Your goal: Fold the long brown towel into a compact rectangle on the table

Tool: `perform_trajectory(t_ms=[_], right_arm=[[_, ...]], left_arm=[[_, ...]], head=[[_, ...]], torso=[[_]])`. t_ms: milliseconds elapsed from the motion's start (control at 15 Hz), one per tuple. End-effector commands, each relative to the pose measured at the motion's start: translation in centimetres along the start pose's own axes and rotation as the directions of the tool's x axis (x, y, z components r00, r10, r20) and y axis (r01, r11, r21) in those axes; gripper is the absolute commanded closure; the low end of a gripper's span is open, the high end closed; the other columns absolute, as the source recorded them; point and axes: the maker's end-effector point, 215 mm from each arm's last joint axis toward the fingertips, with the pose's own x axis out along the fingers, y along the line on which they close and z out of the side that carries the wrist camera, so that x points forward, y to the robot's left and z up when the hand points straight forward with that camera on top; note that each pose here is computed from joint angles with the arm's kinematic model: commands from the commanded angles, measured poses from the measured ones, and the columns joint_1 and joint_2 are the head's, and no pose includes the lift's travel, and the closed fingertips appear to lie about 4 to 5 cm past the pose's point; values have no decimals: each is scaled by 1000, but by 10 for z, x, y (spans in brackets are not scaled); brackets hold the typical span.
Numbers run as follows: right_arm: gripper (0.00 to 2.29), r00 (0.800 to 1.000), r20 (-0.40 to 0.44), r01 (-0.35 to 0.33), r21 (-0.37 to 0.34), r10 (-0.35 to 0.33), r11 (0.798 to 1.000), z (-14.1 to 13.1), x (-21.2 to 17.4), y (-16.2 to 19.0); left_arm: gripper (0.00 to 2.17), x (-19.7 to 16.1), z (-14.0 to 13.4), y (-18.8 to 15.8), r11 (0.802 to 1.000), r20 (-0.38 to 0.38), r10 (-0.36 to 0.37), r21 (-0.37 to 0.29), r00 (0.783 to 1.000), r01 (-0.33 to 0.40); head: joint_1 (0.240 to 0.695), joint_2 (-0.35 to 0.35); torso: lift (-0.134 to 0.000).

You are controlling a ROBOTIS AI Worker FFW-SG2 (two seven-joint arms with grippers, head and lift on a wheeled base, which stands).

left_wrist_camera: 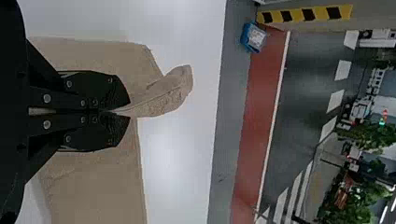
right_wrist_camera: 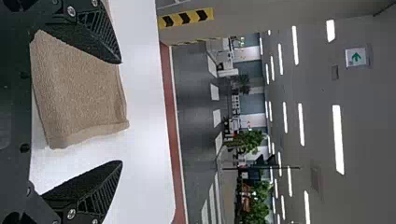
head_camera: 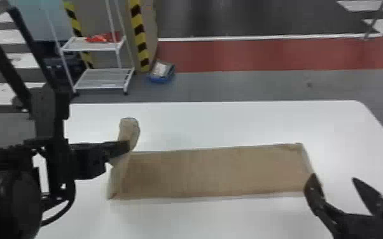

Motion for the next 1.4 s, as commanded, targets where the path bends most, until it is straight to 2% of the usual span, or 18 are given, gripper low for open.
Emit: perform_trajectory(t_ms=[0,200,333,467,733,800,1000,1133,1200,1267,1333], right_arm=[[124,1000,-1,10,12,-10,1000,0,2,-11],[127,1000,-8,12,5,-12,1000,-1,2,-17],[127,1000,-11,10,9,-10,1000,-4,4,-19],[127,1000,-16,10,9,-10,1000,-6,4,-20],[127,1000,-17,2,14,-1,1000,-8,5,-15],[127,1000,-17,0,15,0,1000,-8,6,-14],[127,1000,-23,-2,9,2,1000,-11,6,-15],[127,1000,-22,-4,9,4,1000,-10,7,-16],[127,1000,-22,-3,9,4,1000,-10,8,-16],[127,1000,-22,-5,10,5,1000,-11,8,-15],[127,1000,-25,-5,12,5,1000,-12,9,-14]], left_arm=[[2142,15,-6,-54,994,-31,-16,104,999,19],[2142,32,-11,-93,976,-47,32,215,998,-22],[2142,44,-26,-106,954,-70,98,290,993,-74],[2142,55,-28,-120,933,-48,116,347,992,-92],[2142,81,-5,-171,870,137,113,465,984,-165],[2142,85,-7,-179,863,144,104,479,984,-161],[2142,89,-24,-198,848,122,82,513,989,-133],[2108,103,-48,-198,832,80,95,540,992,-124],[1821,109,-52,-202,826,85,87,551,993,-119],[1268,114,-59,-207,820,77,76,562,994,-106],[343,116,-67,-214,811,67,66,578,996,-93]], head=[[695,-27],[695,-109],[695,-162],[695,-185],[695,-226],[695,-249],[695,-280],[695,-304],[695,-309],[695,-313],[695,-317]], torso=[[-115],[-115],[-115],[-115],[-115],[-115],[-115],[-115],[-115],[-115],[-115]])
